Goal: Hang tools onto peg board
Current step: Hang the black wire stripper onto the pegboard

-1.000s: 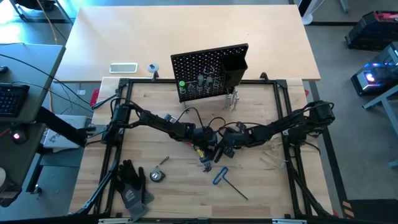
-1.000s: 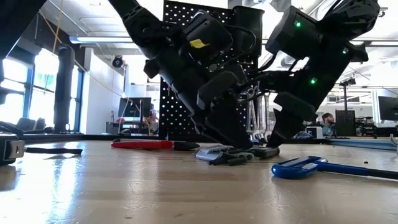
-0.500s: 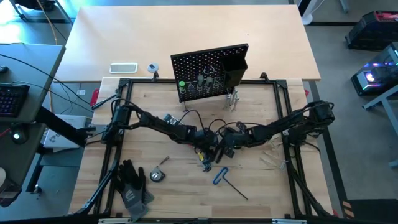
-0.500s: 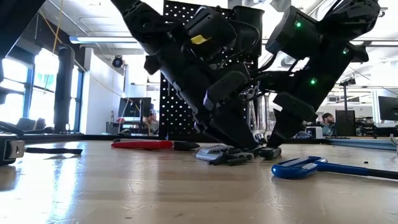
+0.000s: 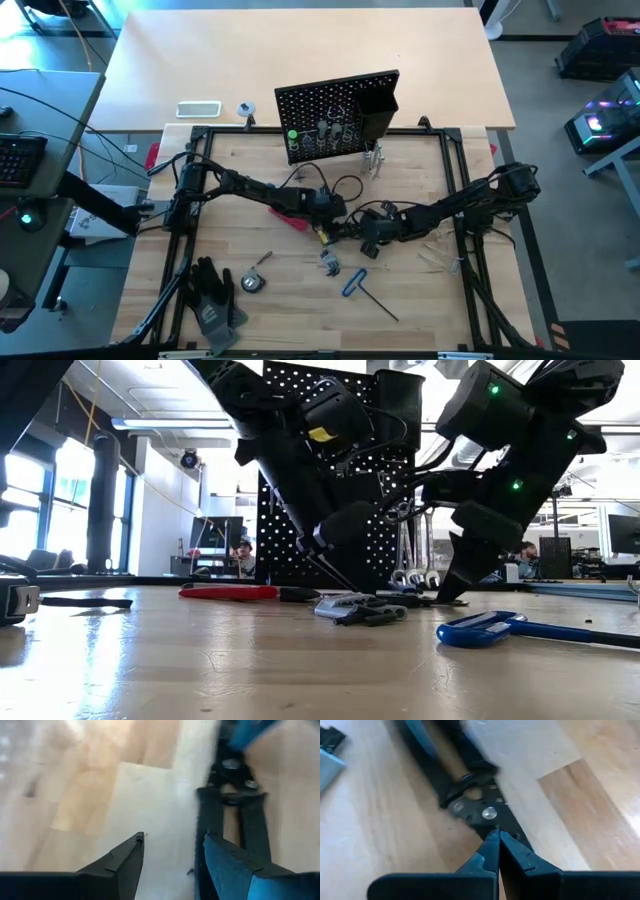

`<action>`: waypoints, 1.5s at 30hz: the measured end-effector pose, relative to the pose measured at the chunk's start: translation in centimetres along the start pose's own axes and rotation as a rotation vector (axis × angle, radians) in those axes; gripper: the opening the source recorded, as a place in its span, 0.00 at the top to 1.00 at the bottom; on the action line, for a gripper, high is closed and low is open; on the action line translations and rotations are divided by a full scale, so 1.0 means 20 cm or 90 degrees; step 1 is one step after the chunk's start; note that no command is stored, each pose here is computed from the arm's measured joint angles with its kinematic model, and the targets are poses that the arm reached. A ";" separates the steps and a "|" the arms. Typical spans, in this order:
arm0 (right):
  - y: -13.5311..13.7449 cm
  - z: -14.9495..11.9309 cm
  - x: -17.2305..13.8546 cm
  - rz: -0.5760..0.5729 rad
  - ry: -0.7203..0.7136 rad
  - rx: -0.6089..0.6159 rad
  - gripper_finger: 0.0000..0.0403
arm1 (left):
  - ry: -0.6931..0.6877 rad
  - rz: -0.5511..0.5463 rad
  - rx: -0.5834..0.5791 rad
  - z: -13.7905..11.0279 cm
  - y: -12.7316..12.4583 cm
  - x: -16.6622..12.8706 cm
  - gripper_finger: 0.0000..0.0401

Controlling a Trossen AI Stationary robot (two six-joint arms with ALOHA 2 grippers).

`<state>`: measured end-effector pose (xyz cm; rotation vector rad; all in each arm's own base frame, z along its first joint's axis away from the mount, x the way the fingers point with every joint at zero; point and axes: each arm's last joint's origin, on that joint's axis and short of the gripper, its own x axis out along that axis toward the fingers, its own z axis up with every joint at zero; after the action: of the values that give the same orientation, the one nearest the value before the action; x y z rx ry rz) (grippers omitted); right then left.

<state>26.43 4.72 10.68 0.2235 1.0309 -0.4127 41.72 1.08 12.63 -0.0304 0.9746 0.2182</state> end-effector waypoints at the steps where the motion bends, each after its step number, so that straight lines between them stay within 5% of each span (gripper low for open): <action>1: 0.01 0.00 0.00 0.005 0.000 0.002 1.00 | 0.001 0.008 0.007 0.01 0.01 -0.02 0.51; 15: 0.02 -0.01 -0.01 0.006 -0.003 0.002 1.00 | 0.016 -0.052 0.089 0.07 0.01 -0.10 0.51; 27: 0.02 -0.01 -0.01 0.005 -0.008 0.003 1.00 | 0.050 -0.117 0.084 0.01 0.04 0.03 0.53; 31: 0.02 -0.01 -0.01 0.007 -0.011 0.004 1.00 | 0.061 -0.087 0.102 0.00 0.04 0.06 0.61; 36: 0.03 -0.01 -0.01 0.008 -0.014 0.005 1.00 | 0.071 -0.069 0.147 -0.02 0.04 0.09 0.85; 45: 0.02 0.00 -0.01 0.006 -0.019 0.005 1.00 | 0.048 -0.026 0.199 -0.01 -0.01 0.06 0.87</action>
<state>26.49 5.23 10.85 0.2284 0.9985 -0.4105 42.30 1.15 11.55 0.2287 1.0735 0.0251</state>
